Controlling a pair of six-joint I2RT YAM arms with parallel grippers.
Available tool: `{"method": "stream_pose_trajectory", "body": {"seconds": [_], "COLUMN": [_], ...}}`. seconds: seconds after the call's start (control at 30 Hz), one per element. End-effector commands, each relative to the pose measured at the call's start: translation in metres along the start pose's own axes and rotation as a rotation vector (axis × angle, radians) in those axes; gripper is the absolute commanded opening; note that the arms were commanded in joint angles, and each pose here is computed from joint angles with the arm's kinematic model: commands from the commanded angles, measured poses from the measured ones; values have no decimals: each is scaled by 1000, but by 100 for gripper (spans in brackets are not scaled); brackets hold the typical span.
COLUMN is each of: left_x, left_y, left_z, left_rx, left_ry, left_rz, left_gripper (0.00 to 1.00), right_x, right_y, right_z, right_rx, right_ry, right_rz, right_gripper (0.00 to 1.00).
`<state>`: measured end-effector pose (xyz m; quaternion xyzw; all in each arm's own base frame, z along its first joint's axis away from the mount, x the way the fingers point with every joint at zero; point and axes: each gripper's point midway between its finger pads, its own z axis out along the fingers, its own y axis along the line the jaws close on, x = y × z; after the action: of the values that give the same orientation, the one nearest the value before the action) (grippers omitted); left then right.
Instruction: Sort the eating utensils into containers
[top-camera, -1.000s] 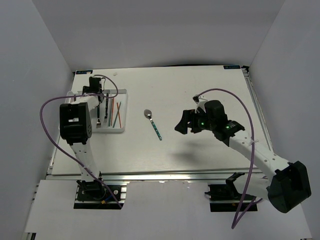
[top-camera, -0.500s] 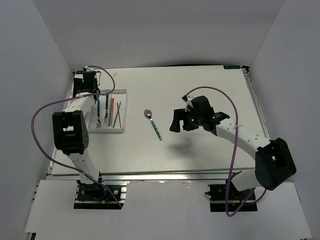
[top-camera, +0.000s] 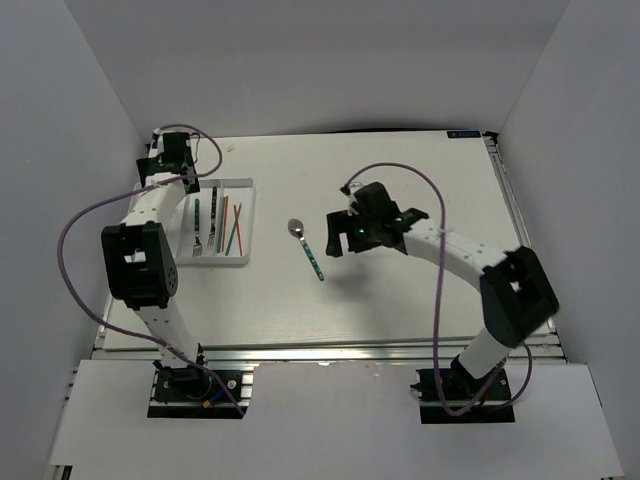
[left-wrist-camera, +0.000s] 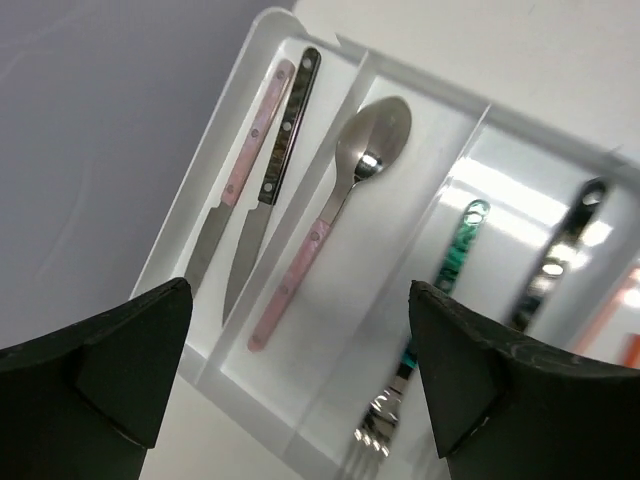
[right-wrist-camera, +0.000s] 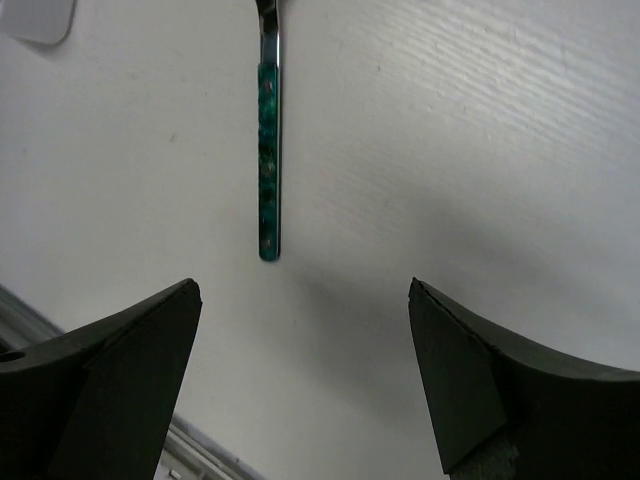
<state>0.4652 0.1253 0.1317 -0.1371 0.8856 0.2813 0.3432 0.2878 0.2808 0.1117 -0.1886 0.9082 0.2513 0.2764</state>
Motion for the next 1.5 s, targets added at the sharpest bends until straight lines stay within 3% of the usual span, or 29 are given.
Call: {"method": "stream_pose_trajectory", "body": {"seconds": [0.0,0.03,0.1,0.13,0.2,0.23,0.33,0.47,0.5,0.53,0.57,0.6,0.7,0.73,0.77,0.83,0.87,0.97,1.2,1.3,1.33,1.43,1.47], "left_x": [-43,-36,-31,-7,3,28,48,56,54,54,54,54,53,54,36,53,47,48,63,66,68,72,74], "left_y": [41,42,21,18,11,6,12,0,-6,-9,-13,-24,-56,-78,-88,-130,-137,-169,-199,-208,-211,-221,-225], "left_z": [-82,-98,-116,-124,-134,-130,-138,-153,-159,-162,-165,-172,-190,-213,-229,-269,-275,-306,-306,-313,-316,-316,-314], "left_rx": [36,80,247,292,367,371,373,484,532,555,586,659,858,1017,1117,1269,1258,1319,1288,1322,1325,1332,1332], "left_ry": [-64,-57,-77,-71,-108,-74,-85,-106,-113,-114,-123,-110,-80,-57,-133,-68,-102,-91,-2,13,16,43,54], "left_rz": [-359,-415,-450,-439,-453,-432,-415,-415,-418,-433,-444,-467,-585,-600,-642,-652,-669,-696,-728,-721,-708,-678,-674], "left_gripper": [98,98,98,98,98,98,98,98,98,98,98,98,98,98,98,98,98,98,95,86,77,64,49], "right_x": [-2,-22,-12,-27,-11,-23,-13,8,10,11,15,14,11,2,-16,-5,-27,-28,-31,-34,-36,-37,-37], "right_y": [5,12,17,24,24,30,24,8,6,4,4,5,16,25,41,55,70,87,107,114,116,126,130], "right_z": [37,40,61,65,87,91,115,136,136,136,134,134,118,116,96,81,61,36,-1,-11,-14,-19,-19], "right_rx": [95,120,142,153,176,180,228,287,295,304,301,294,238,196,135,40,-13,-105,-216,-252,-260,-311,-331], "right_ry": [57,19,76,46,119,99,153,222,227,225,229,221,194,143,73,53,-38,-79,-127,-148,-154,-151,-145], "right_rz": [-98,-115,-139,-144,-160,-165,-176,-178,-174,-171,-169,-166,-146,-136,-125,-80,-70,-37,-32,-39,-41,-50,-56], "right_gripper": [88,88,85,84,79,78,69,39,36,26,7,0,0,0,0,0,0,0,0,0,0,0,0]}}
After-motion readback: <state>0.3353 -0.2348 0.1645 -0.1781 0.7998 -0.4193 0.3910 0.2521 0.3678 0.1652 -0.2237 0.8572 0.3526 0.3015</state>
